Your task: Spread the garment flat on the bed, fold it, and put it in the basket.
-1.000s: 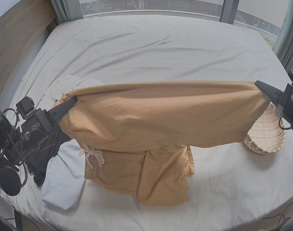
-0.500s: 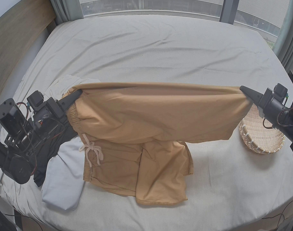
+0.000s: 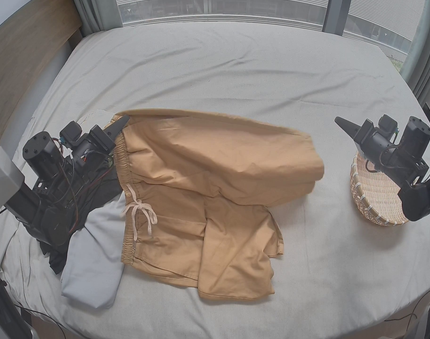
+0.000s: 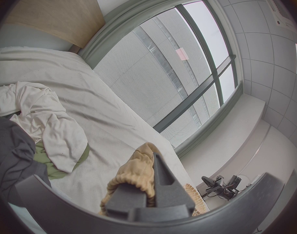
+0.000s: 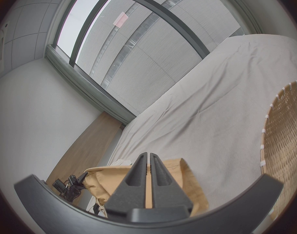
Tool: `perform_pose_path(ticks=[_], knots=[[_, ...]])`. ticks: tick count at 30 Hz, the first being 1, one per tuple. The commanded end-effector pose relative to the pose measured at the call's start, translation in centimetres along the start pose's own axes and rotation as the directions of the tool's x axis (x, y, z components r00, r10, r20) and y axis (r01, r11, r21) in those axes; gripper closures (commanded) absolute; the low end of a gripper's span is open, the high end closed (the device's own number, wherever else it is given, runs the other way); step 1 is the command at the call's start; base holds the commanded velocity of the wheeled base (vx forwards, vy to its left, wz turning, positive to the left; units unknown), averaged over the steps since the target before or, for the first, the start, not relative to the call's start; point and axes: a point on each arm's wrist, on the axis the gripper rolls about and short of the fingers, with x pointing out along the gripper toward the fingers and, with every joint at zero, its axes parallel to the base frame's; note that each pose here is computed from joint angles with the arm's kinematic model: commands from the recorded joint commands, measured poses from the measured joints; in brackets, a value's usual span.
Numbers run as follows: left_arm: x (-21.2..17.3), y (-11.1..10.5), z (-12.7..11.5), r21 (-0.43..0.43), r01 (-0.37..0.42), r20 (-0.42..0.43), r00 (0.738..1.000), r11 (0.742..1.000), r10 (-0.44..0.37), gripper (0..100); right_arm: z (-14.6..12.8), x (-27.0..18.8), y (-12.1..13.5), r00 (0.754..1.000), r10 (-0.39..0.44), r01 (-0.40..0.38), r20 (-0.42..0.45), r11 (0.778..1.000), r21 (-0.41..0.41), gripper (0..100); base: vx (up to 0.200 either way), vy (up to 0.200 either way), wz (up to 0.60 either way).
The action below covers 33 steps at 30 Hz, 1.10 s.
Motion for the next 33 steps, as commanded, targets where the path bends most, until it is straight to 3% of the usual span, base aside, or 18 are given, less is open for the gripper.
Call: perform_pose_path(ticks=[1,10,11,22,28,31,33], knots=[[1.7,1.6,-1.5,-0.007,-0.002,-0.018,1.000,1.000,0.001,100,-0.7,2.0,-1.6,1.000,-0.004,0.004,-0.009,1.000,0.004,100,0.000,0.000,0.00],[2.7,3.6,-3.1,-0.003,-0.030,-0.058,0.998,1.000,0.030,100,-1.4,2.3,-2.0,1.000,-0.010,0.011,-0.028,1.000,0.013,100,0.000,0.000,0.00],[2.7,3.9,-3.5,-0.007,-0.041,-0.070,0.997,0.999,0.040,0,-1.5,2.2,-2.1,0.999,-0.013,0.013,-0.034,1.000,0.015,100,0.000,0.000,0.00],[0.9,4.8,-2.5,-0.010,-0.144,-0.097,0.985,0.989,0.143,0,-4.6,-0.6,-1.2,0.994,-0.018,0.022,-0.105,0.999,0.040,100,0.000,0.000,0.00],[-2.7,4.7,-1.8,0.118,-0.207,-0.115,0.969,0.971,0.221,0,-9.7,-3.9,-0.7,0.956,-0.054,0.085,-0.289,0.992,0.095,100,0.000,0.000,0.00],[-4.4,4.3,-1.2,0.145,-0.221,-0.113,0.965,0.965,0.238,0,-10.6,-4.6,-0.3,0.949,-0.041,0.077,-0.311,0.992,0.103,100,0.000,0.000,0.00],[-5.2,3.7,-0.9,0.148,-0.217,-0.108,0.966,0.965,0.234,0,-12.6,-5.4,0.0,0.930,-0.029,0.076,-0.367,0.990,0.115,100,0.000,0.000,0.00]])
